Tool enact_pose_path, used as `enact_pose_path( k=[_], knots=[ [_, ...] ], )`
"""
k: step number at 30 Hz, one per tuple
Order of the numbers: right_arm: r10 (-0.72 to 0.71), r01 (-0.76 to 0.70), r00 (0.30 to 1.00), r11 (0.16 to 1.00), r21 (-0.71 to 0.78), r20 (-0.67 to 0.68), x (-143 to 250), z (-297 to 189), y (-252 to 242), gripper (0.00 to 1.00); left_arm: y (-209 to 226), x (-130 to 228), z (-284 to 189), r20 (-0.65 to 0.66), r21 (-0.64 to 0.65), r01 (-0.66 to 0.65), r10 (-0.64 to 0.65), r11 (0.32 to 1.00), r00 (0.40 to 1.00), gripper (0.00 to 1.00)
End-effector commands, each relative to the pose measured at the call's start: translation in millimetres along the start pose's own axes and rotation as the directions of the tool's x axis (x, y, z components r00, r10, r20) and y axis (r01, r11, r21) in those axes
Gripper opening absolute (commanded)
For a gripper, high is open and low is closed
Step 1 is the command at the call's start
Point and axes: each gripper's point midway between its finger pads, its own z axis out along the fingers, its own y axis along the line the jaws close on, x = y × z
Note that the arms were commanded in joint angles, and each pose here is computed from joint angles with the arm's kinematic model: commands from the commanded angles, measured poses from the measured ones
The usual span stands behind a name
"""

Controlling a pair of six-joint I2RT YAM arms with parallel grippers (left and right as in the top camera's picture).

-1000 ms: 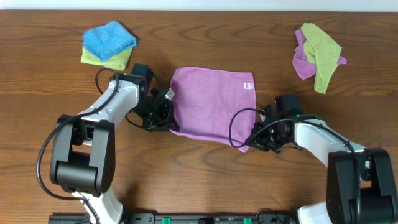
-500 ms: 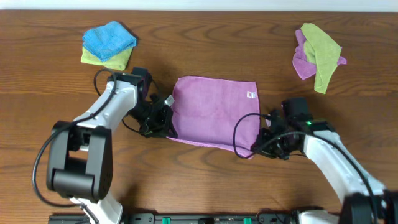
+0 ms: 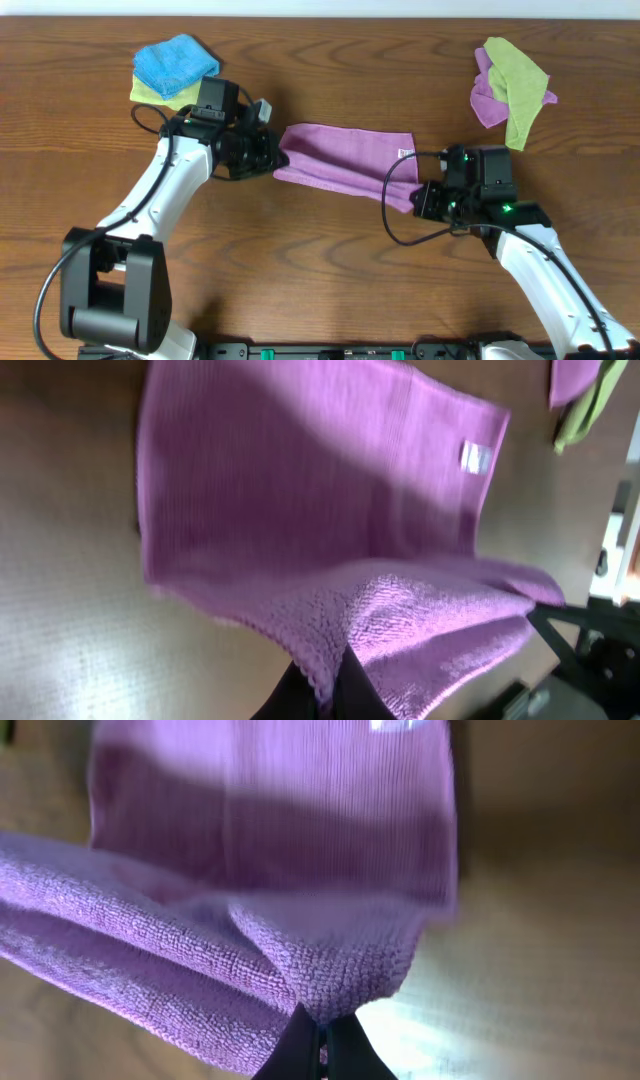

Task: Fold the cloth

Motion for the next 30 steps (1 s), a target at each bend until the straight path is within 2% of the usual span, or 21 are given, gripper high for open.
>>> enact_pose_path(
  k=[1, 12, 21, 30],
  knots=[
    [-0.001, -0.003, 0.999, 0.997, 0.078, 0.054, -11, 4, -12, 0.01, 15, -19, 10, 0.062, -0.057, 0.07, -0.066, 0.996, 0.996, 0.06],
    [-0.043, 0.03, 0.989, 0.996, 0.089, 0.144, -44, 40, -21, 0.02, 32, -61, 43, 0.189, -0.043, 0.14, -0.13, 0.989, 0.973, 0.06],
    [-0.062, 0.044, 0.976, 0.995, 0.089, 0.208, -64, 63, -27, 0.02, 36, -75, 45, 0.275, -0.105, 0.138, -0.104, 0.985, 0.956, 0.06],
    [-0.083, 0.05, 0.953, 0.992, 0.119, 0.292, -84, 63, -31, 0.02, 45, -78, 61, 0.294, -0.129, 0.168, -0.125, 0.977, 0.948, 0.06]
  ],
)
